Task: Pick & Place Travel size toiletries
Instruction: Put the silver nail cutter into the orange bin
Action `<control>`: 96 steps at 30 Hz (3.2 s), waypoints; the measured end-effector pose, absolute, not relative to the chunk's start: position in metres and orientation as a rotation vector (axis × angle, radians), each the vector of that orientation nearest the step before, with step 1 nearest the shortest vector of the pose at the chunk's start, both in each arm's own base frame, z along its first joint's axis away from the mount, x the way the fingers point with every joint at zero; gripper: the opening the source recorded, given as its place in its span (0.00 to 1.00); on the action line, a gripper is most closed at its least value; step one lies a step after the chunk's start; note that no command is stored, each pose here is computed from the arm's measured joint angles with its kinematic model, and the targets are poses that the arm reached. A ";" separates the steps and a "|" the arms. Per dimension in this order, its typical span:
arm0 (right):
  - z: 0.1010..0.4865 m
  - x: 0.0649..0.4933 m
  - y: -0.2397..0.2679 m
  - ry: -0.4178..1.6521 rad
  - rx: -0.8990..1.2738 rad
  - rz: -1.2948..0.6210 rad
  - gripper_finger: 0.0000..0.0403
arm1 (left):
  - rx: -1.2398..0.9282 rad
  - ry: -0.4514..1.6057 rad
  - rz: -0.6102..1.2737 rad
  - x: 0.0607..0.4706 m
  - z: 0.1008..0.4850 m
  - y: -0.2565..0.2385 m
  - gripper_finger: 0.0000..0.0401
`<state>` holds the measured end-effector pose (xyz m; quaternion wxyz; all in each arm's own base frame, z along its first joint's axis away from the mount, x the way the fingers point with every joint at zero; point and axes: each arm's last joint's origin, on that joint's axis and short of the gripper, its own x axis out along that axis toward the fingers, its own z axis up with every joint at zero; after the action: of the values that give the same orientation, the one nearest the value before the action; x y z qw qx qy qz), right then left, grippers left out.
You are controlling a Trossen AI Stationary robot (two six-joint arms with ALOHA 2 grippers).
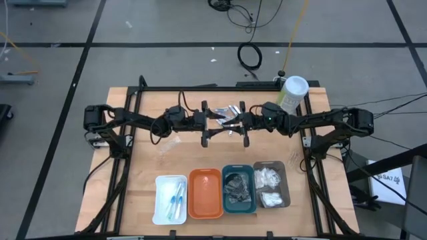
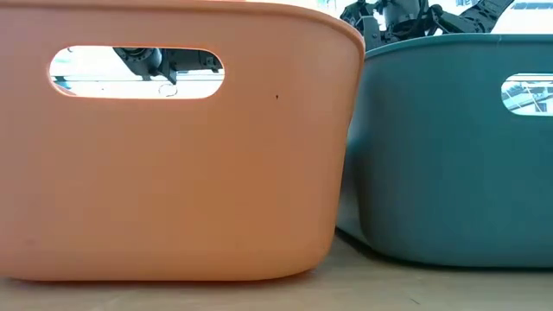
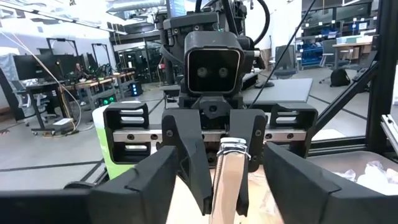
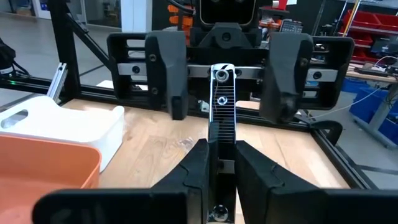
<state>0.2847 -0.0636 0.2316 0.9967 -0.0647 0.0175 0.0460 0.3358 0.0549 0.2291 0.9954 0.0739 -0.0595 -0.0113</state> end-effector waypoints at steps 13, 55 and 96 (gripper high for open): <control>0.229 0.285 -0.064 0.070 -0.083 0.084 0.15 | 0.111 -0.103 -0.082 0.333 0.233 0.051 0.08; 0.224 0.284 -0.066 0.128 -0.031 0.013 0.52 | -0.350 0.573 -0.394 0.292 0.211 -0.091 0.42; 0.135 0.308 -0.209 0.940 0.360 -0.612 0.48 | -0.097 0.239 0.140 0.239 0.256 0.080 0.50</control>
<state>0.3078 -0.2093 0.1355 0.8316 0.1699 0.4432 -0.2885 0.2389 0.0799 0.2560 0.9892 -0.0485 0.1193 0.0700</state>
